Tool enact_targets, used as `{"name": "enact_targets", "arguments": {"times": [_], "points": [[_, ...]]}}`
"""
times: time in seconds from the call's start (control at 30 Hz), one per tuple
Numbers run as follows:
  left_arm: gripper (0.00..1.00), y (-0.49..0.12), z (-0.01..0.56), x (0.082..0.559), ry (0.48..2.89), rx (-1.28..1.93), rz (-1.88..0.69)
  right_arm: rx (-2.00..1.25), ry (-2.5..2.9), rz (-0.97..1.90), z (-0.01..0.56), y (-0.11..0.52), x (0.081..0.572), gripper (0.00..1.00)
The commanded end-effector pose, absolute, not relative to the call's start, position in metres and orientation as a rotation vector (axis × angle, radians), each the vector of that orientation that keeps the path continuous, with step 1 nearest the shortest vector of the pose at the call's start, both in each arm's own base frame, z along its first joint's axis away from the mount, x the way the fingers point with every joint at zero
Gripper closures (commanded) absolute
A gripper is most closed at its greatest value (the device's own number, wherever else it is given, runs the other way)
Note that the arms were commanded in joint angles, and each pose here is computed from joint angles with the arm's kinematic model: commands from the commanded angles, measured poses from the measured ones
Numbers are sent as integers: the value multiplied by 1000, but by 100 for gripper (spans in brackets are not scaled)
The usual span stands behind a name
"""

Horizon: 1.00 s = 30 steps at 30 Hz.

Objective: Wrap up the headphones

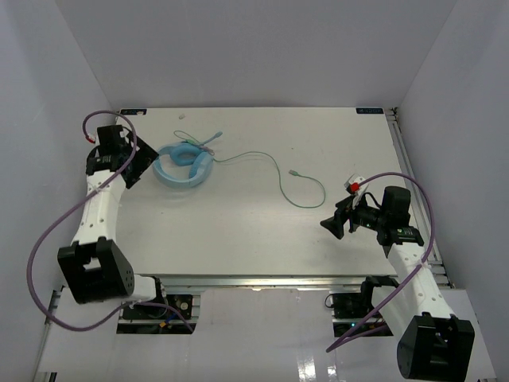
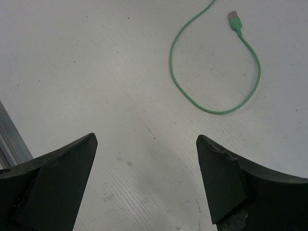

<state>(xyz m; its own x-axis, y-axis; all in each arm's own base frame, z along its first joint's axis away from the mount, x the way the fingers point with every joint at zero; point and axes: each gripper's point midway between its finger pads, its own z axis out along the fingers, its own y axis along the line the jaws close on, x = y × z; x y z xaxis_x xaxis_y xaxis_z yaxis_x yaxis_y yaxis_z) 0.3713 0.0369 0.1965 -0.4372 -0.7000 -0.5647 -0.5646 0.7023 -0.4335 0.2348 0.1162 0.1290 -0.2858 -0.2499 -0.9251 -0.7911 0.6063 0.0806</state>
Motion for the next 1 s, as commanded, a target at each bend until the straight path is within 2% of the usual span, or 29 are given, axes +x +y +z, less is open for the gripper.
{"name": "enact_targets", "arguments": {"times": [0.0, 0.1, 0.3, 0.57, 0.77, 0.97], "points": [[8, 40, 164, 374, 2326, -972, -164, -846, 1770, 630, 151, 115, 246, 10], [9, 41, 158, 386, 2364, -929, -150, -844, 1775, 633, 151, 115, 246, 10], [20, 32, 133, 399, 2476, -839, -205, -847, 1776, 648, 150, 116, 244, 10], [27, 26, 103, 415, 2567, -728, -171, -855, 1777, 667, 149, 118, 243, 10], [36, 27, 85, 429, 2602, -623, -2, -870, 1775, 675, 147, 119, 241, 10], [55, 36, 74, 426, 2610, -631, 105, -872, 1777, 669, 147, 118, 242, 10]]}}
